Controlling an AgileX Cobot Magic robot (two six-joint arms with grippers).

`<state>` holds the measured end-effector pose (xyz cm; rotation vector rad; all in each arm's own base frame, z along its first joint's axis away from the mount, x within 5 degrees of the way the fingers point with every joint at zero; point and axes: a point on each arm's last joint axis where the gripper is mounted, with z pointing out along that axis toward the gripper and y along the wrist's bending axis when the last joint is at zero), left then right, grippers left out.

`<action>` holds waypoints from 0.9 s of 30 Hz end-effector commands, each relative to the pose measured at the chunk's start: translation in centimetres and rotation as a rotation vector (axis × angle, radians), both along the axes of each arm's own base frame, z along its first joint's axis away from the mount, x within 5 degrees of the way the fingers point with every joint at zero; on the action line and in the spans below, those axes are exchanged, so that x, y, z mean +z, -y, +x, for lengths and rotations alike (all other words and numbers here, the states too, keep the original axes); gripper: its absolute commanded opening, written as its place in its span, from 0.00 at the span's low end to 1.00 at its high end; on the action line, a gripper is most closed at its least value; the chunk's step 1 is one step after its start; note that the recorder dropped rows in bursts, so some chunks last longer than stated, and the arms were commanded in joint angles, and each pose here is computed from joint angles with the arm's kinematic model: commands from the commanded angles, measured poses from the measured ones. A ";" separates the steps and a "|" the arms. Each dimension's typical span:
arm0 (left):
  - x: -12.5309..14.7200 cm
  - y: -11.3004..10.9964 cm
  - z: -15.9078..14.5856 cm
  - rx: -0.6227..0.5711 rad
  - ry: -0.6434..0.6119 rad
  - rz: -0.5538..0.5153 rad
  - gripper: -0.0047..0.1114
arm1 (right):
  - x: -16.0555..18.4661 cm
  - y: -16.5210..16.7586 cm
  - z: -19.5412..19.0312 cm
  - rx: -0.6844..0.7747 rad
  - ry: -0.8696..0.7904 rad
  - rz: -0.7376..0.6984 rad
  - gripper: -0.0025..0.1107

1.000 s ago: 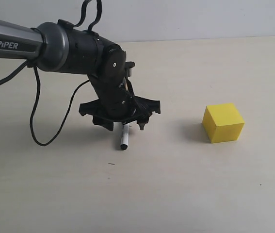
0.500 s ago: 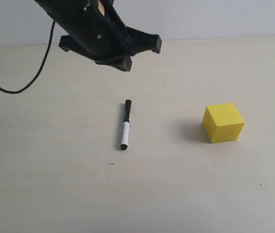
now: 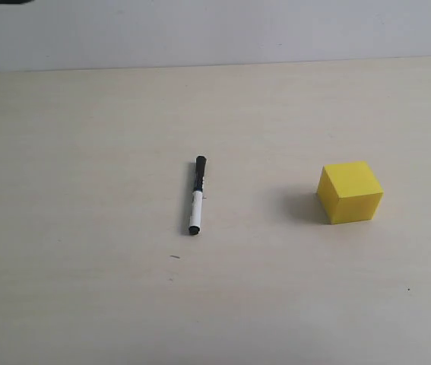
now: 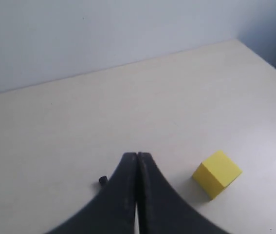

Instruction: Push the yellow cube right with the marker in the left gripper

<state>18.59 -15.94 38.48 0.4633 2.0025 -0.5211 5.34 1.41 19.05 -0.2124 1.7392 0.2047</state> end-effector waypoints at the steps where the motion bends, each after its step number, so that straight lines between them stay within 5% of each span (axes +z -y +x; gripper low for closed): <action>1: 1.7 -1.7 -1.7 0.006 0.056 -0.046 0.04 | 0.0 0.0 0.0 -0.005 0.013 -0.001 0.02; 20: 2.8 -2.7 -2.7 0.007 0.094 -0.081 0.04 | 0.0 0.0 0.0 -0.005 0.013 -0.001 0.02; 27: 4.6 -6.2 -3.7 0.120 0.173 -0.137 0.04 | 0.0 0.0 0.0 -0.005 0.013 -0.001 0.02</action>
